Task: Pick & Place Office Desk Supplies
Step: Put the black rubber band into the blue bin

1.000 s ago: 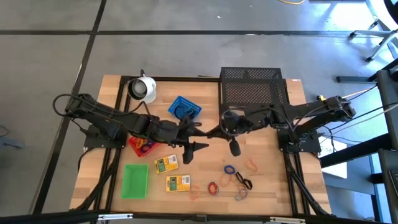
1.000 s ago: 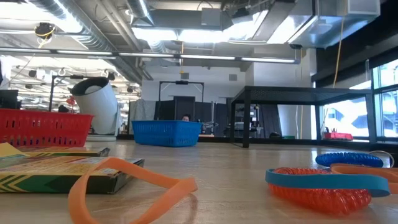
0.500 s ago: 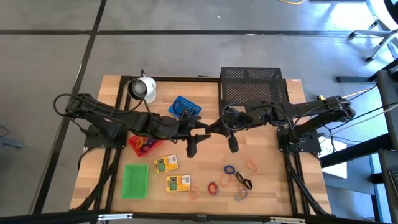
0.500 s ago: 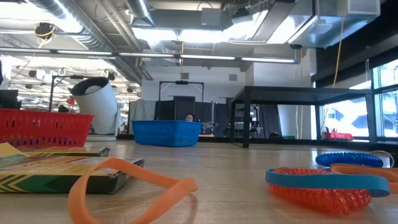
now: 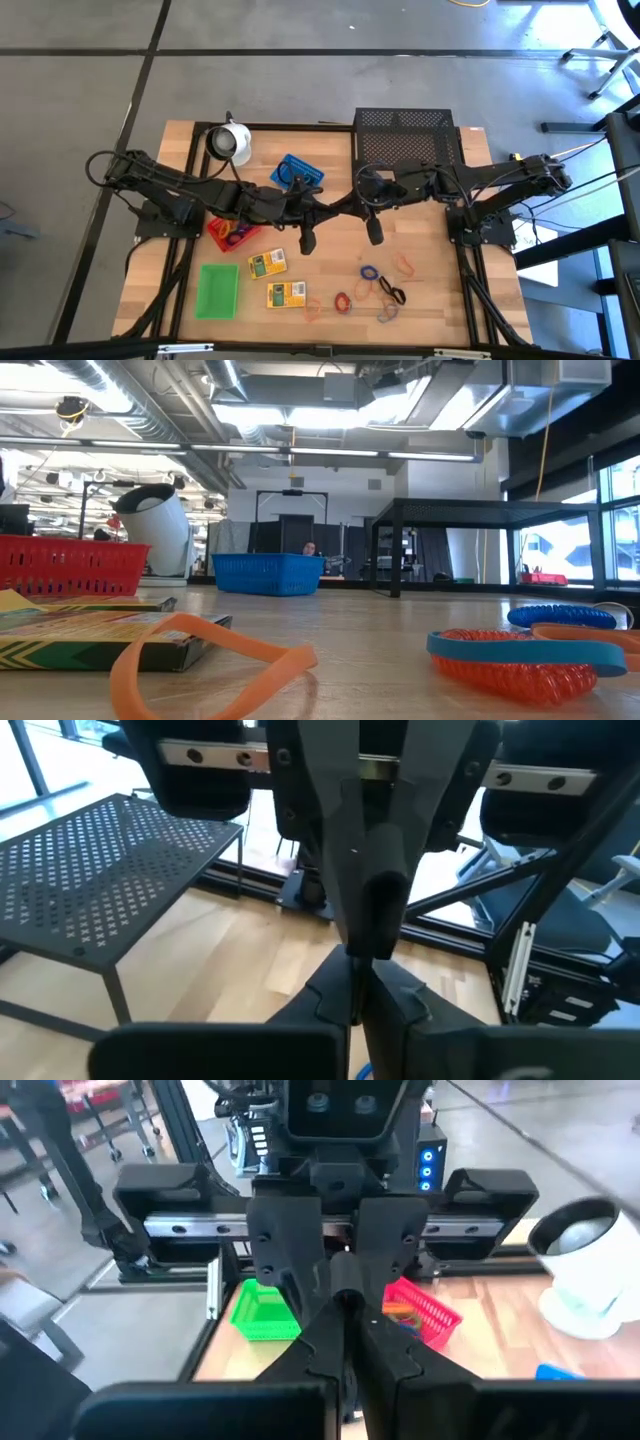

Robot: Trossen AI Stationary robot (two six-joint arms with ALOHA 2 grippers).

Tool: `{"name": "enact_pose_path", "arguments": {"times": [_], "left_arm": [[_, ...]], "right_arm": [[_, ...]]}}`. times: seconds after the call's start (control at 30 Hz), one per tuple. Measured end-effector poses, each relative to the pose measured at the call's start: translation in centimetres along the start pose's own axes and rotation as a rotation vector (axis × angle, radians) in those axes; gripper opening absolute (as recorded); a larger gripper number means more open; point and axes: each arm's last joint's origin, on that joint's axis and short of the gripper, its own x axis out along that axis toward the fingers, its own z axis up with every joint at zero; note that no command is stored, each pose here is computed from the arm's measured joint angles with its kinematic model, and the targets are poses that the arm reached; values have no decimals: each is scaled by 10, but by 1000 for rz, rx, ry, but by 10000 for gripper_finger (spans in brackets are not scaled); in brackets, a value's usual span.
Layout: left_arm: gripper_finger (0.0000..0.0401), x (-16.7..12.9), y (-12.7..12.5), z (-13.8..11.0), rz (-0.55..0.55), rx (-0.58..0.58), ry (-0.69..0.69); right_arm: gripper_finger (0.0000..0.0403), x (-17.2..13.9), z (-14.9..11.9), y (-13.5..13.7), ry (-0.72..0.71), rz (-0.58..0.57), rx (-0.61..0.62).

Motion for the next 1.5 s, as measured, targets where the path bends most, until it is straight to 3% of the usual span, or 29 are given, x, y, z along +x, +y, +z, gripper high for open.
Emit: {"name": "enact_pose_path", "arguments": {"times": [0.1, 0.27, 0.53, 0.77, 1.07, 1.3, 1.5], "left_arm": [[6, 0, 0, 0, 2, -23, 0], [5, 0, 3, -4, 23, -75, 47], [5, -9, 29, -37, 263, -228, 383], [5, -26, 52, -59, 535, -291, 631], [4, 9, 83, -67, 647, -204, 639], [5, 50, 138, -85, 750, -199, 740], [9, 69, 183, -101, 789, -236, 846]], "right_arm": [[32, 0, 0, -4, 5, -8, 44], [97, -6, -1, -10, 43, 16, 57], [192, -37, -3, -10, 154, 2, 64], [200, -60, -7, -9, 236, -25, 153], [201, -62, -19, -1, 344, -17, 173], [201, -52, -59, 4, 483, -22, 197], [201, -46, -111, -5, 585, -253, 310]]}}
